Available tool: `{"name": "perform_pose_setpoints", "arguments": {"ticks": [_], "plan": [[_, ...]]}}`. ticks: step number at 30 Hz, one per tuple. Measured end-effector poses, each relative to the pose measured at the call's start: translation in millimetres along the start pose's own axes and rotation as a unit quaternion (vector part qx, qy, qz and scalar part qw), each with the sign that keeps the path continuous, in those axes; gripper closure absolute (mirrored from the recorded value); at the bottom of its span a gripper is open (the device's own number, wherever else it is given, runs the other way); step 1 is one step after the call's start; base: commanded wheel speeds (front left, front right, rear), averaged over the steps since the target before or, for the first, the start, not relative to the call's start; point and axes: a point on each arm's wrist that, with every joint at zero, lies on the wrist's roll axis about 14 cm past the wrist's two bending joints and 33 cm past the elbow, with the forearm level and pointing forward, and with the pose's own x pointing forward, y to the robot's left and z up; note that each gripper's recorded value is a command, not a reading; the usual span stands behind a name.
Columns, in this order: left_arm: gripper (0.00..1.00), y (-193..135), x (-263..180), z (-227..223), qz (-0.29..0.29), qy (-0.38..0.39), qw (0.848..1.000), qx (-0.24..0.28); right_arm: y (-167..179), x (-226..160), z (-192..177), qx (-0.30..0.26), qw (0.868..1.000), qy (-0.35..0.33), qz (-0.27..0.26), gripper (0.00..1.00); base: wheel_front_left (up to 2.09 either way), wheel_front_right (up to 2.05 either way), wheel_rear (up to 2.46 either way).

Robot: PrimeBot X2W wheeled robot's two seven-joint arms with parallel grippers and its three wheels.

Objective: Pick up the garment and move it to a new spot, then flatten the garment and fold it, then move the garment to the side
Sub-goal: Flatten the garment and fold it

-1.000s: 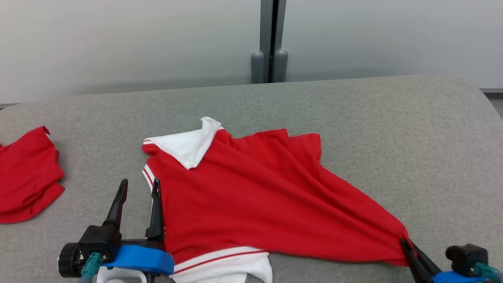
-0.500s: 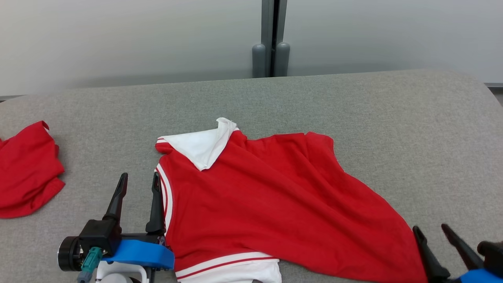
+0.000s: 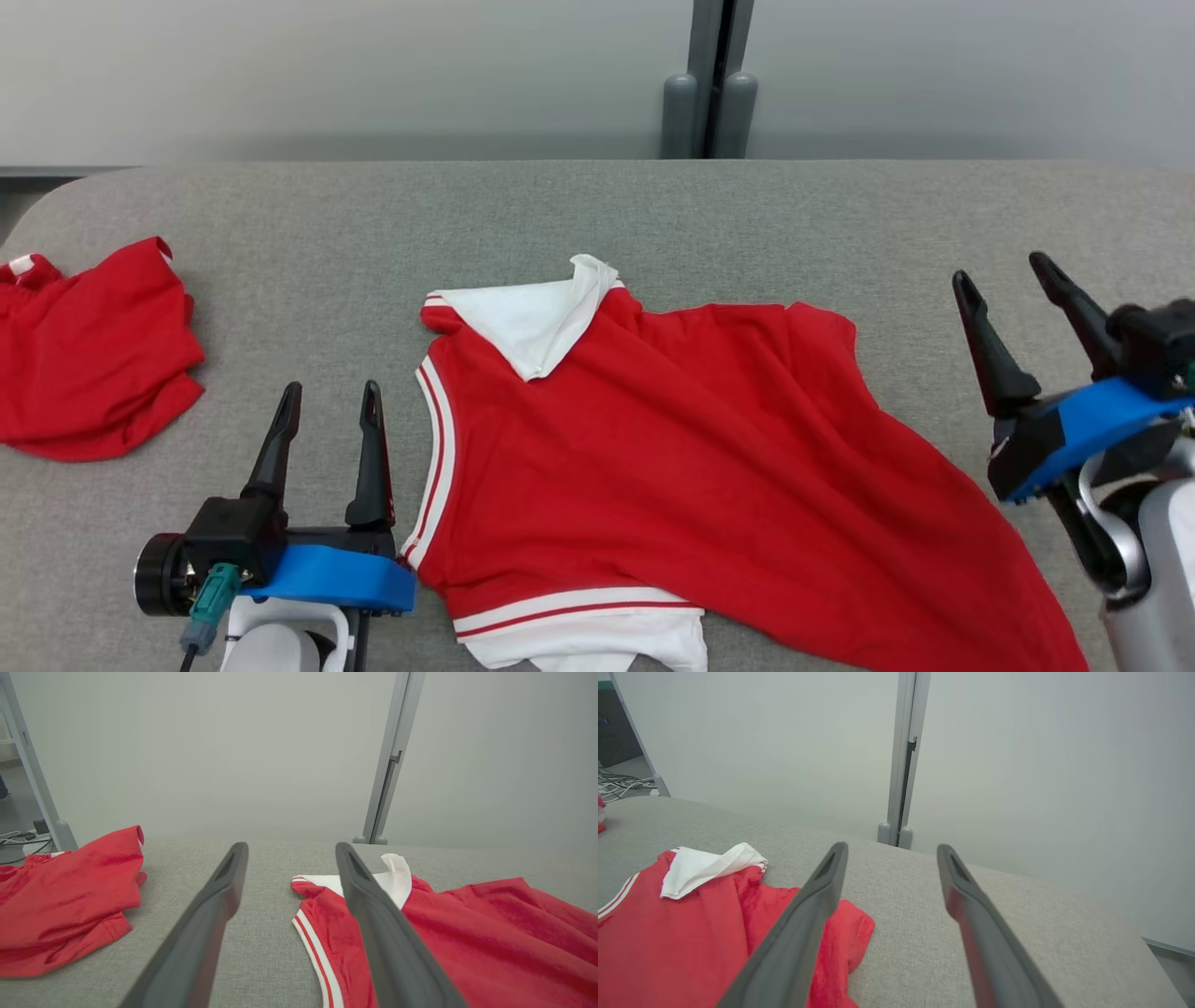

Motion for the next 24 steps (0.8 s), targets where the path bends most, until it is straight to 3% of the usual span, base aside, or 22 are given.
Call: {"name": "perform_pose_setpoints", "arguments": {"ticks": [7,13,19,24], "plan": [[0.0,11,2,-2,0.017,0.003,1.0,-0.001,11,47,-29,-0.005,0.998,0.051,0.027,0.0,0.0,0.0,0.0],[0.0,23,2,-8,0.036,0.012,0.999,-0.002,28,66,-89,-0.012,0.99,0.134,0.053,0.0,0.0,0.0,0.0],[0.0,29,3,-11,0.047,0.016,0.999,-0.001,39,61,-144,-0.018,0.973,0.218,0.069,0.0,0.0,0.0,0.0],[0.0,30,3,-11,0.05,0.016,0.999,-0.001,44,53,-169,-0.027,0.961,0.263,0.077,0.0,0.0,0.0,0.0]]}}
